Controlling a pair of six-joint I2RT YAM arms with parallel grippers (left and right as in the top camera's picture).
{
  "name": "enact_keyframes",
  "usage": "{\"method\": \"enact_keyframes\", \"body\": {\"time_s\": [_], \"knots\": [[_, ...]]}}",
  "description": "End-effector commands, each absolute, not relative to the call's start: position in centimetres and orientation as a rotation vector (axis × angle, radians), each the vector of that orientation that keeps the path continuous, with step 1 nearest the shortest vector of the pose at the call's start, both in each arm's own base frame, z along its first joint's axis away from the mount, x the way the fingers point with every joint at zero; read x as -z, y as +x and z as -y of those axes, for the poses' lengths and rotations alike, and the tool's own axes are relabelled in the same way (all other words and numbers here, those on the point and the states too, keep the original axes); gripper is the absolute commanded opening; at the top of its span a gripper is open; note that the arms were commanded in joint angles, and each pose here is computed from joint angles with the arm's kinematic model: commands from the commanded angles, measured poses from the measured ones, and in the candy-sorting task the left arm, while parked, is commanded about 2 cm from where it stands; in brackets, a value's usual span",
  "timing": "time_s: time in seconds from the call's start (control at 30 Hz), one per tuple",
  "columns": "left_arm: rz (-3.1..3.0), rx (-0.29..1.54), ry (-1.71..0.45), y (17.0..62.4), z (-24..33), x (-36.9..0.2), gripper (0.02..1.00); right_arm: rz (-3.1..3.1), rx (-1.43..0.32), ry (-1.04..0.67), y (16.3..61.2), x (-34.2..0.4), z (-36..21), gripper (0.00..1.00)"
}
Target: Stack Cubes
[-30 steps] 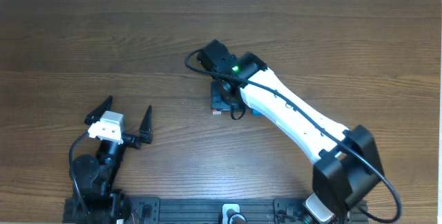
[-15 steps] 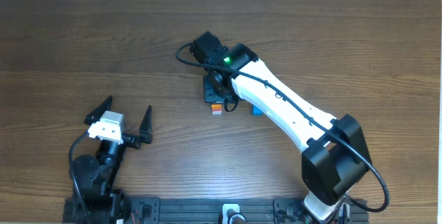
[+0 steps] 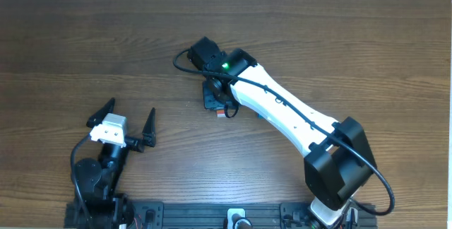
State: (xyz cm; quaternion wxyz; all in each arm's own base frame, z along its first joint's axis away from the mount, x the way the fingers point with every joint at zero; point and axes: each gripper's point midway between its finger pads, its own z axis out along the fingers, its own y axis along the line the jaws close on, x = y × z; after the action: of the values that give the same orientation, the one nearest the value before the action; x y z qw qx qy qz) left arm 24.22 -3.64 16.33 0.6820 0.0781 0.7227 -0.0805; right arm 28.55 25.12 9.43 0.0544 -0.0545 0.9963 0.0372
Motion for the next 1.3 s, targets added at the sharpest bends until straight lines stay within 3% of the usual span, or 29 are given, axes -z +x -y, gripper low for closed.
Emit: {"method": "enact_keyframes", "body": {"time_s": [0.03, 1.3], "knots": [[-1.615, 0.155, 0.178, 24.27, 3.36, -16.22, 0.998, -3.032, -0.111, -0.157, 28.96, -8.86, -25.65, 0.012], [-1.615, 0.156, 0.179, 24.27, 3.37, -16.22, 1.000, -3.006, -0.116, -0.175, 29.52, -8.60, -26.13, 0.009]]}}
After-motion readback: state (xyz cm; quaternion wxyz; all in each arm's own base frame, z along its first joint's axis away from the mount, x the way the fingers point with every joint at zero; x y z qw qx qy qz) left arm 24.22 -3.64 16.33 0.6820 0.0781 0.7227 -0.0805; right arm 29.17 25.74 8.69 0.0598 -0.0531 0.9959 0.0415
